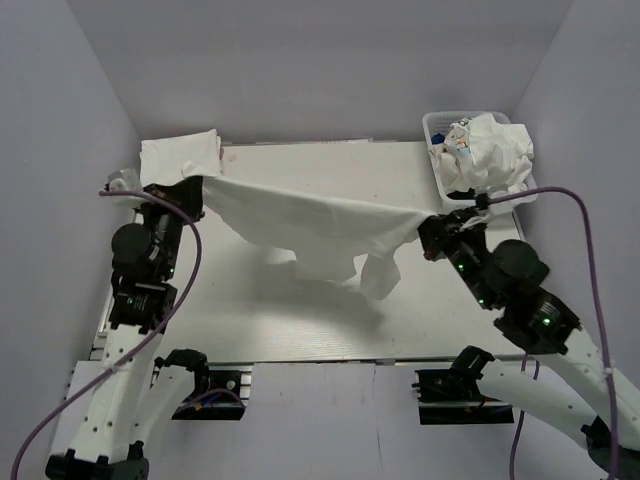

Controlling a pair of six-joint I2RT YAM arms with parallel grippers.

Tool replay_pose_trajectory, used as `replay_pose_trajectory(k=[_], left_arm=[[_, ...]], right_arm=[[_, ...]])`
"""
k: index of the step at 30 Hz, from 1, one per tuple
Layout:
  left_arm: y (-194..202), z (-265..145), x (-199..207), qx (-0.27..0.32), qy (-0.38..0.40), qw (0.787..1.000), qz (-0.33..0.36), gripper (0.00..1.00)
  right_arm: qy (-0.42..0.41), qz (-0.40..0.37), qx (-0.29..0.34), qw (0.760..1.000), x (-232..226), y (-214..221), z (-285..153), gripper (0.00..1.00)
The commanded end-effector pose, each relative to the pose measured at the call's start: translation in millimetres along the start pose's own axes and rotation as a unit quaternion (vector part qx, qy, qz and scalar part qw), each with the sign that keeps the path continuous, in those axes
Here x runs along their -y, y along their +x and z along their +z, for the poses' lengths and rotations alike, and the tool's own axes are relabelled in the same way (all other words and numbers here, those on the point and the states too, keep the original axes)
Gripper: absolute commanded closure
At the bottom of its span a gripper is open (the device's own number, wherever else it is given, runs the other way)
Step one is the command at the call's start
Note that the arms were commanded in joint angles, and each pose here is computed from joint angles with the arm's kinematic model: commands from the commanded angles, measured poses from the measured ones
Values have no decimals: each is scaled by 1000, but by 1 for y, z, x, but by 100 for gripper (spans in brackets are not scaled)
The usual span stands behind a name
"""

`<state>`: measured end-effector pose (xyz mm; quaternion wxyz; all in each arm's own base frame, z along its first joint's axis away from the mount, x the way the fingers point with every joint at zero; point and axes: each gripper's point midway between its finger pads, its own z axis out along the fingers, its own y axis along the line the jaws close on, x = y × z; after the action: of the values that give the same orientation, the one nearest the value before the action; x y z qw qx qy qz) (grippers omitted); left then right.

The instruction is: Fold and stack the t-shirts

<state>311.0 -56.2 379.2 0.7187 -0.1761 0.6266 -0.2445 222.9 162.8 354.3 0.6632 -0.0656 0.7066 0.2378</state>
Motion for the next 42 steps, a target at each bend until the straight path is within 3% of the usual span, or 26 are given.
replay_pose_trajectory(k=[1, 7, 12, 15, 16, 17, 20, 21, 23, 24, 25, 26, 27, 28, 29, 30, 31, 32, 33, 34, 35, 36, 37, 39, 42], left_arm=[[-61, -35, 37, 74, 56, 996, 5, 100], [-128, -104, 76, 156, 122, 980, 0, 100], [-149, -125, 91, 173, 142, 975, 4, 100], [-127, -100, 82, 135, 125, 983, 4, 100], [-115, -91, 78, 118, 121, 986, 6, 100], [-97, -78, 68, 98, 109, 989, 1, 100], [-45, -35, 32, 43, 52, 998, -7, 100], [-30, -23, 19, 28, 29, 999, -12, 100], [40, 21, -41, -43, -77, 996, -16, 100], [61, 31, -59, -62, -107, 992, -15, 100], [76, 40, -80, -74, -146, 986, -14, 94], [97, 46, -97, -103, -175, 979, -6, 83], [113, 53, -109, -125, -196, 973, 1, 51], [115, 66, -109, -135, -201, 970, 9, 33], [142, 76, -126, -175, -229, 958, 19, 19], [153, 74, -134, -210, -248, 945, 36, 1], [142, 87, -126, -206, -243, 947, 42, 1], [146, 90, -124, -217, -242, 944, 50, 1], [146, 91, -124, -222, -244, 943, 55, 1], [145, 90, -120, -228, -230, 944, 62, 1], [149, 88, -113, -234, -213, 946, 64, 1], [152, 83, -109, -242, -202, 947, 59, 1], [157, 74, -98, -259, -166, 950, 53, 1], [165, 62, -84, -278, -123, 952, 38, 1], [209, 15, -59, -352, -26, 936, -7, 1]], right_arm=[[-54, 19, 66, 996, -15, -68, -34, 100], [-184, 30, 110, 976, -49, -113, -86, 100], [-166, 43, 117, 978, -39, -121, -95, 100], [-85, 55, 100, 990, -15, -97, -70, 100], [-7, 70, 124, 990, 11, -101, -61, 100], [33, 61, 96, 993, 22, -65, -43, 100], [232, 45, 91, 967, 85, -22, -24, 100], [269, 31, 73, 960, 90, -3, -7, 100], [356, 4, 38, 934, 114, 45, 12, 100], [362, -4, 26, 932, 117, 56, 19, 100], [361, -12, 7, 932, 119, 72, 27, 100], [332, -15, -36, 943, 118, 100, 51, 100], [332, -40, -80, 939, 124, 129, 65, 89], [325, -44, -128, 936, 129, 158, 81, 79], [320, -53, -182, 928, 132, 180, 81, 67], [321, -38, -176, 930, 128, 161, 100, 61], [342, -44, -226, 911, 137, 195, 109, 60], [352, -52, -245, 902, 140, 199, 107, 59], [357, -50, -247, 899, 136, 184, 116, 59], [357, -58, -272, 892, 137, 198, 116, 56], [350, -53, -274, 894, 135, 197, 119, 47], [344, -51, -272, 897, 134, 193, 121, 44], [320, -37, -281, 904, 126, 194, 122, 10], [298, -36, -280, 912, 119, 190, 119, 10], [240, -39, -299, 923, 103, 191, 109, 10]])
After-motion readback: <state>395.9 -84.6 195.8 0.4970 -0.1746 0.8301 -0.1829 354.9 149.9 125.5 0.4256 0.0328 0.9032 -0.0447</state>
